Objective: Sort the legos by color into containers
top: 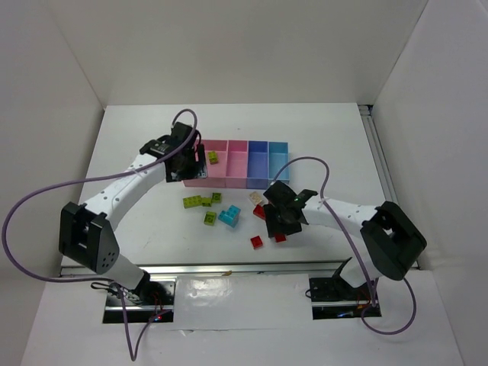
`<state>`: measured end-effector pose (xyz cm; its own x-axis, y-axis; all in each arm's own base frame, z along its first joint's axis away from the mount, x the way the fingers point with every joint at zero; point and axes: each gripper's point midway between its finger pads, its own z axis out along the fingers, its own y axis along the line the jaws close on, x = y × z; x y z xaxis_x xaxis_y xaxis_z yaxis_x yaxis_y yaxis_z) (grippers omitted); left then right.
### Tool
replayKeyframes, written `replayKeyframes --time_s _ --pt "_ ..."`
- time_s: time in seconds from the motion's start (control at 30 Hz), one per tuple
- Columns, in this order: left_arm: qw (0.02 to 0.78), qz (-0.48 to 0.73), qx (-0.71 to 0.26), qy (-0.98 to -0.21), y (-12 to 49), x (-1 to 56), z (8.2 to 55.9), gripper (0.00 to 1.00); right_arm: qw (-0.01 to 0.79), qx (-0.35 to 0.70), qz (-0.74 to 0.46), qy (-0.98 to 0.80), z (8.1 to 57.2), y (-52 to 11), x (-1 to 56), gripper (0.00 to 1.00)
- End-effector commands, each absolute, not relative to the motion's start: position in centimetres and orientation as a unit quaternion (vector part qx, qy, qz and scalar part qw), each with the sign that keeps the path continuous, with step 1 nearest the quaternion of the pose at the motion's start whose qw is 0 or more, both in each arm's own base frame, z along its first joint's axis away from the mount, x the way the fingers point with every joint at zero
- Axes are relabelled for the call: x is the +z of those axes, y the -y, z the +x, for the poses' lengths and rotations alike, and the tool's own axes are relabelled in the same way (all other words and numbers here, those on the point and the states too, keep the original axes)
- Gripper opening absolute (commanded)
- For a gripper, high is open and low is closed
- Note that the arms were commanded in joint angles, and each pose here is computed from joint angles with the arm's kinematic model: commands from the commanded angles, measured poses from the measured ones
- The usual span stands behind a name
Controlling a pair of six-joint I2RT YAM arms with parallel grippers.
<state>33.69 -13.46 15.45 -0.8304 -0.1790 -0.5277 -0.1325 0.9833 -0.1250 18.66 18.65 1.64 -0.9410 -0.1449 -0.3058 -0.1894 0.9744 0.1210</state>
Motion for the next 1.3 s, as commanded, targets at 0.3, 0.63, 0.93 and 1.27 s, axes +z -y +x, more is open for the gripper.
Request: replayKeyframes --time_s 0.3,0.63,0.93,1.27 --pt "0.22 -0.058 -0.039 -0.973 12.1 11.0 28.4 0.88 0.317 0.063 -0.051 -0.945 26.4 -18.7 13.6 0.47" --pt "0.183 -0.048 -0.045 -0.981 12.2 8.5 26.6 0.88 0.304 0.036 -0.036 -0.951 31.5 -17.1 13.4 0.8" --pt "0.188 -0.041 -0.056 -0.98 12.7 8.6 26.9 0.87 0.194 0.094 -0.052 -0.975 21.3 -17.1 5.3 0.93" --pt "0.183 -0.041 -0.054 -0.981 12.6 8.2 26.7 0.85 0.169 0.094 -0.076 -0.978 21.2 -18.0 1.7 0.86"
